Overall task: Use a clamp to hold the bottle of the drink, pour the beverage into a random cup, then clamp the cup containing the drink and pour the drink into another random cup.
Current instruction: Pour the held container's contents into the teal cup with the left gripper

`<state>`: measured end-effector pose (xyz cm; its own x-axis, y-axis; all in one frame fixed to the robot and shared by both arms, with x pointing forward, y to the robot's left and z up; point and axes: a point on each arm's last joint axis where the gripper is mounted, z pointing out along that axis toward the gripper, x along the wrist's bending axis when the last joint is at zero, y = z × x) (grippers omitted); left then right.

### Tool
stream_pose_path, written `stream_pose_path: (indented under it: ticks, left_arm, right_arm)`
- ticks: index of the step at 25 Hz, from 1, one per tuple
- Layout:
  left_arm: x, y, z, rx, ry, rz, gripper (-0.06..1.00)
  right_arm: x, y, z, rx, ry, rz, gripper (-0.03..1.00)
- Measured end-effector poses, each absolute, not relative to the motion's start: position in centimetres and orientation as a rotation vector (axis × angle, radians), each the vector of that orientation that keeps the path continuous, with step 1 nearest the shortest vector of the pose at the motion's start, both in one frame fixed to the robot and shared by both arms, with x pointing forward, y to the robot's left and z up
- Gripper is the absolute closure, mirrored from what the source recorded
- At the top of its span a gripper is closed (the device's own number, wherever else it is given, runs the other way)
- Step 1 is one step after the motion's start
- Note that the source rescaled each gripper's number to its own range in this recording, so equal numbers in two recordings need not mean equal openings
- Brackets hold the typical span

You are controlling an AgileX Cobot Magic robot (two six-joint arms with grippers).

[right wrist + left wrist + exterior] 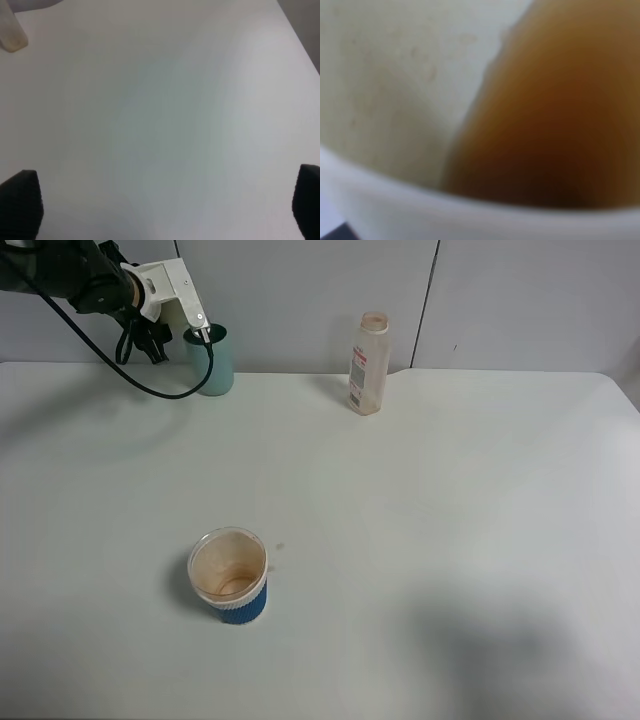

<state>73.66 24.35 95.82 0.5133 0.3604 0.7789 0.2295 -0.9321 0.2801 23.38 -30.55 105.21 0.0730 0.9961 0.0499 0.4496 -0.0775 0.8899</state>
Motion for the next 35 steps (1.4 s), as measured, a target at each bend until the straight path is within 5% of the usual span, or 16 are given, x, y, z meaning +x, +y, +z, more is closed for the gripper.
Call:
stream_pose_path:
  ticks: [35]
  left_arm:
    - [73.67,24.49,95.71,2.672,0.412,1.427,0.92]
  right_arm:
    - [23.38,-30.55,105.21,1.626,1.466,0.953,-0.03]
